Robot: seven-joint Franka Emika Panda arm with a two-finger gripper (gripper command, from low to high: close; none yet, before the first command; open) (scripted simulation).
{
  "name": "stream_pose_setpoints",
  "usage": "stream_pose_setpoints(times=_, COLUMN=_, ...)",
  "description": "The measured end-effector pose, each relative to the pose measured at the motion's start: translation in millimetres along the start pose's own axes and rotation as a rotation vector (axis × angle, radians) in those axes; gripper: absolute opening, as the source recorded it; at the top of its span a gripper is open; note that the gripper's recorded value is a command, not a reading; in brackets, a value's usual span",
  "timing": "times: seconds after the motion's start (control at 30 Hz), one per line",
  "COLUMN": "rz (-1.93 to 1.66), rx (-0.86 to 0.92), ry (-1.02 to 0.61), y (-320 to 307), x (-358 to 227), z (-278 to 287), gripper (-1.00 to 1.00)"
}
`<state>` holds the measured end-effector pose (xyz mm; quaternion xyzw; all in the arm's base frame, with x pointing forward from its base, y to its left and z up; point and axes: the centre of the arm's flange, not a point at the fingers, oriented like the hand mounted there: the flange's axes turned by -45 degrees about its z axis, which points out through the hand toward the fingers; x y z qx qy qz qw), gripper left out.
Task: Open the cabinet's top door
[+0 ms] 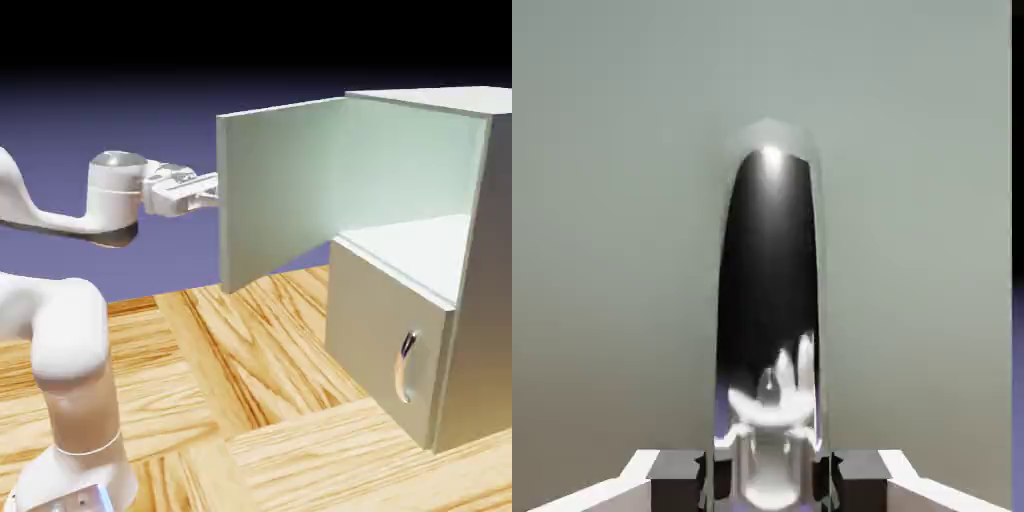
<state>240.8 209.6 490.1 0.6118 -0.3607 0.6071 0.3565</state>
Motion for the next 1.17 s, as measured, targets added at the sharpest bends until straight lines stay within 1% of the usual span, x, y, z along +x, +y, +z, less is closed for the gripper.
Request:
stream_pose_setpoints(times=0.23, rz=-0.001, rx=0.001, ry=0.006, y=-2.4, x=-1.5, z=2.0, gripper=-1.00)
stream_pose_setpoints(times=0.6, rz=-0.001, rx=-0.235, ry=0.009, y=-46.6, x=-2.6, z=-71.5, gripper=-1.00)
stream_pose_setpoints(times=1.17, rz=0.000, rx=-0.422, ry=0.010, y=-92.5, x=-3.1, z=-121.4, gripper=-1.00)
